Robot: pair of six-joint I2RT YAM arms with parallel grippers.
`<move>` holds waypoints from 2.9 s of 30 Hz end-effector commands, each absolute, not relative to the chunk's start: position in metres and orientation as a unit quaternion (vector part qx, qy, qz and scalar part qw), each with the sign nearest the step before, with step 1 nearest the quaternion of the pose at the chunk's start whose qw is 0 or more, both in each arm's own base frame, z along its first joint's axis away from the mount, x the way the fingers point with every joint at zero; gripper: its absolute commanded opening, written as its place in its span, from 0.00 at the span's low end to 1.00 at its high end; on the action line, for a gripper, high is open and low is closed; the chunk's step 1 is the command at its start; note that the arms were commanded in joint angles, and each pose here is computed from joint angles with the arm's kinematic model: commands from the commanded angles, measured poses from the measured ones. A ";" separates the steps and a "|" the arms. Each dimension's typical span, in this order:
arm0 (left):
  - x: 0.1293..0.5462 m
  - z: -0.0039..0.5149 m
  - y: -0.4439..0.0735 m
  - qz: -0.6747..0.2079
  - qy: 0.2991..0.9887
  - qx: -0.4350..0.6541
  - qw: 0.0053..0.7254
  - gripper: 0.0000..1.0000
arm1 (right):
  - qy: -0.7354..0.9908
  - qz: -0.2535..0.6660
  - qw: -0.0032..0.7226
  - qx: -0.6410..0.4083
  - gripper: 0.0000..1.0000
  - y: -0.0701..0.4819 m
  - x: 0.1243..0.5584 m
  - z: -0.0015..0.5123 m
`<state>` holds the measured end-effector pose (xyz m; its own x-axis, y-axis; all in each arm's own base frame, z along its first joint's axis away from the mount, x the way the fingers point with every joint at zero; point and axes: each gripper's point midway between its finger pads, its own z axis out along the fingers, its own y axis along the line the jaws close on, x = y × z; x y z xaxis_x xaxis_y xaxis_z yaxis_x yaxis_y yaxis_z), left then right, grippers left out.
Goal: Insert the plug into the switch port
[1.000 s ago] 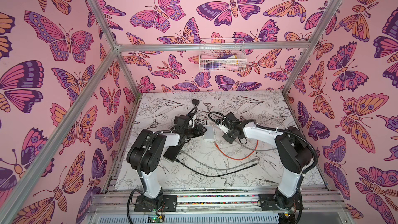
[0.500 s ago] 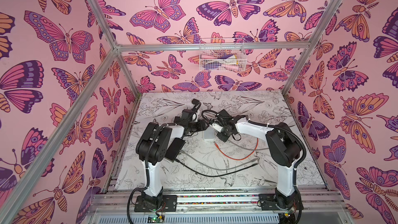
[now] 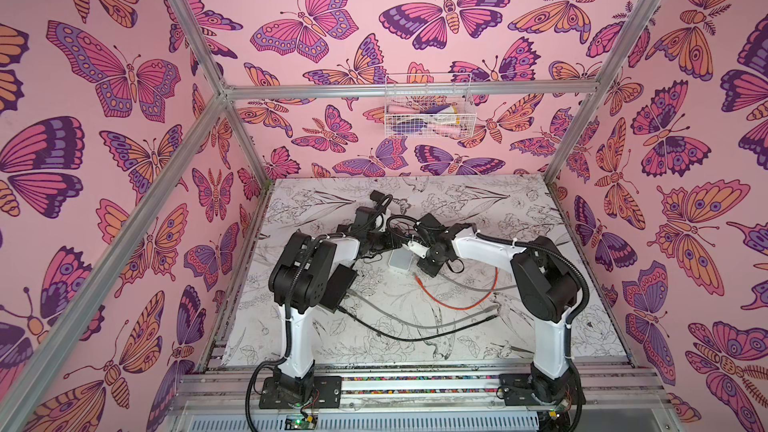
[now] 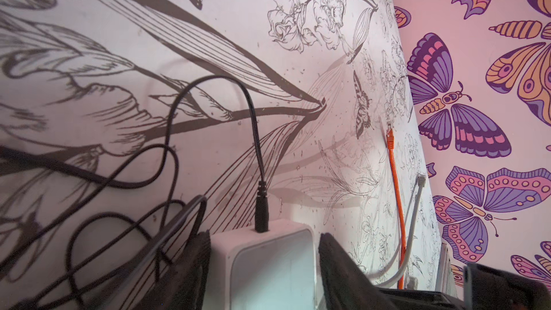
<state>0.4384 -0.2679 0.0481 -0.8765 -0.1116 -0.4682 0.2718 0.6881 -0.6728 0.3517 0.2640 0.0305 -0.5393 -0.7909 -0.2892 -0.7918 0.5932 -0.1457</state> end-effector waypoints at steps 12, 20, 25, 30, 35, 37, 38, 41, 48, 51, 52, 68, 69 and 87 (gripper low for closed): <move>0.430 0.064 -0.243 -0.368 0.890 0.056 0.262 0.61 | 0.857 -0.061 0.153 -0.489 0.00 0.218 0.375 0.058; 0.431 0.054 -0.244 -0.366 0.894 0.055 0.252 0.60 | 0.838 -0.013 0.100 -0.536 0.00 0.238 0.362 0.052; 0.428 0.049 -0.246 -0.365 0.896 0.058 0.246 0.59 | 0.834 -0.003 0.091 -0.545 0.00 0.247 0.364 0.044; 0.428 0.043 -0.245 -0.362 0.898 0.058 0.242 0.58 | 0.830 0.002 0.075 -0.553 0.00 0.251 0.363 0.039; 0.428 0.040 -0.250 -0.365 0.898 0.062 0.237 0.58 | 0.827 0.000 0.072 -0.557 0.00 0.255 0.365 0.035; 0.428 0.038 -0.252 -0.366 0.898 0.065 0.235 0.58 | 0.826 -0.002 0.073 -0.559 0.00 0.257 0.367 0.034; 0.428 0.037 -0.253 -0.366 0.898 0.066 0.234 0.58 | 0.825 -0.002 0.074 -0.560 0.00 0.258 0.367 0.035; 0.427 0.035 -0.254 -0.365 0.899 0.066 0.232 0.58 | 0.823 -0.002 0.073 -0.564 0.00 0.260 0.367 0.033; 0.427 0.034 -0.259 -0.367 0.898 0.071 0.231 0.57 | 0.822 -0.011 0.072 -0.564 0.00 0.261 0.372 0.029; 0.427 0.033 -0.260 -0.368 0.899 0.074 0.228 0.57 | 0.822 -0.016 0.077 -0.564 0.00 0.261 0.375 0.030; 0.427 0.033 -0.261 -0.369 0.898 0.076 0.228 0.57 | 0.822 -0.018 0.079 -0.564 0.00 0.261 0.376 0.030; 0.426 0.027 -0.267 -0.367 0.901 0.089 0.215 0.55 | 0.819 -0.006 0.082 -0.568 0.00 0.269 0.379 0.033; 0.426 0.027 -0.268 -0.367 0.900 0.091 0.215 0.55 | 0.818 -0.002 0.080 -0.569 0.00 0.269 0.377 0.032; 0.422 0.021 -0.268 -0.365 0.902 0.095 0.209 0.53 | 0.824 0.007 0.077 -0.562 0.00 0.269 0.381 0.023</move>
